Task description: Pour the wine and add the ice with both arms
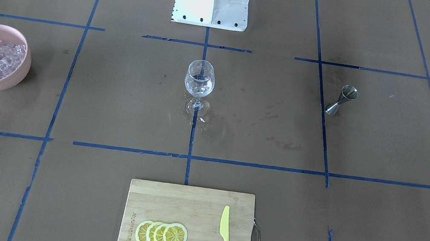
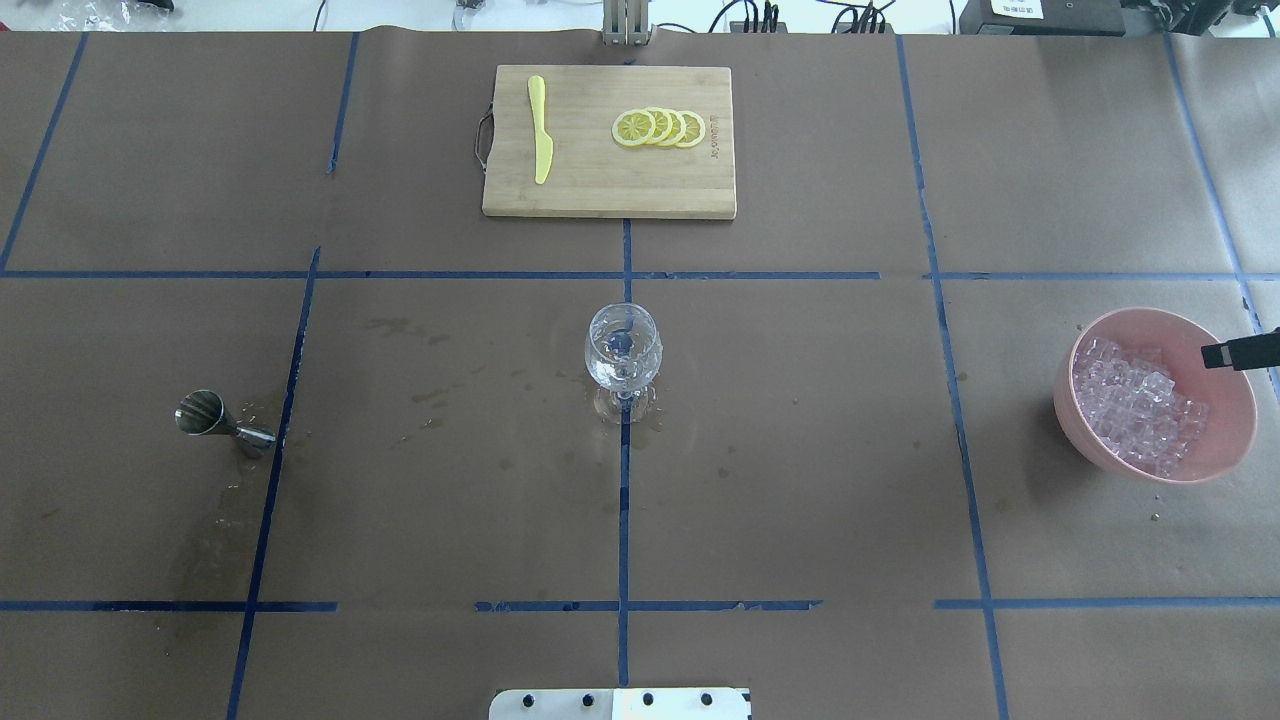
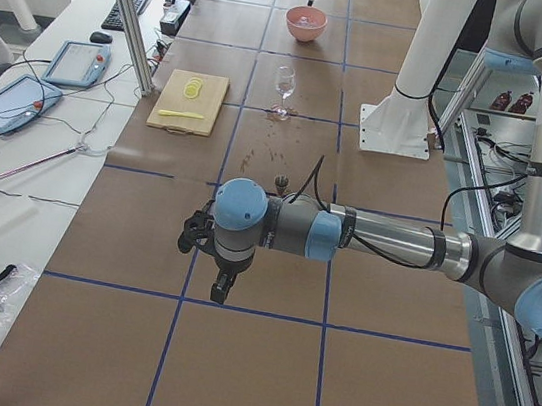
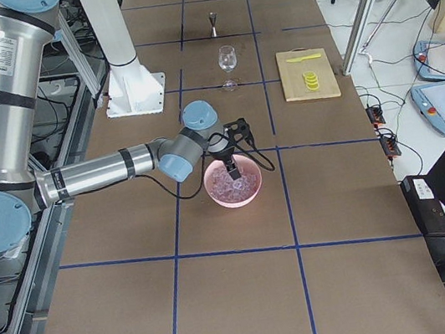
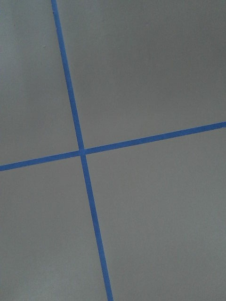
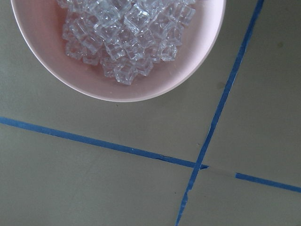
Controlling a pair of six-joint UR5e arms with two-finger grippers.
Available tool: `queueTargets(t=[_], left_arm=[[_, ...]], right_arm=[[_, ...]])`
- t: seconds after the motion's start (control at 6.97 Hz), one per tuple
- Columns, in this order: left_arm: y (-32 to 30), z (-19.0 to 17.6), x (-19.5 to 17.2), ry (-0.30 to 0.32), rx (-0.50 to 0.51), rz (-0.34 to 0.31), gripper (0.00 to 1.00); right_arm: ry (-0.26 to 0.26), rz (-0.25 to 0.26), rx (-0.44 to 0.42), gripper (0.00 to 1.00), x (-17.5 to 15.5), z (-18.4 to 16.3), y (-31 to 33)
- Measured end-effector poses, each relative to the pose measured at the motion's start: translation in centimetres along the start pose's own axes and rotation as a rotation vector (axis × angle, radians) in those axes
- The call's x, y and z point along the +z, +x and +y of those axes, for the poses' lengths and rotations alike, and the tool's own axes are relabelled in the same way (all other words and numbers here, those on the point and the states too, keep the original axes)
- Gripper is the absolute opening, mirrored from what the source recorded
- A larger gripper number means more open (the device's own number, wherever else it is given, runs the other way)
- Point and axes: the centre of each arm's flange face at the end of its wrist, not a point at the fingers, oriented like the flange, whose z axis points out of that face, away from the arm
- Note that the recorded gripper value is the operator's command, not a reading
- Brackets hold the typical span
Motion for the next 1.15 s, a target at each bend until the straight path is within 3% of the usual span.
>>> queueTargets(t=[0.72, 1.15], left_arm=[[-0.1, 0.0, 0.1, 0.003, 0.004, 0.000, 1.00], [-0.1, 0.0, 0.1, 0.003, 0.005, 0.001, 1.00]], right_arm=[[-0.021, 0.048, -0.387, 0.89, 4.2, 0.2, 0.9], [-0.044, 0.058, -0.430, 0.83, 5.7, 0.2, 2.0]])
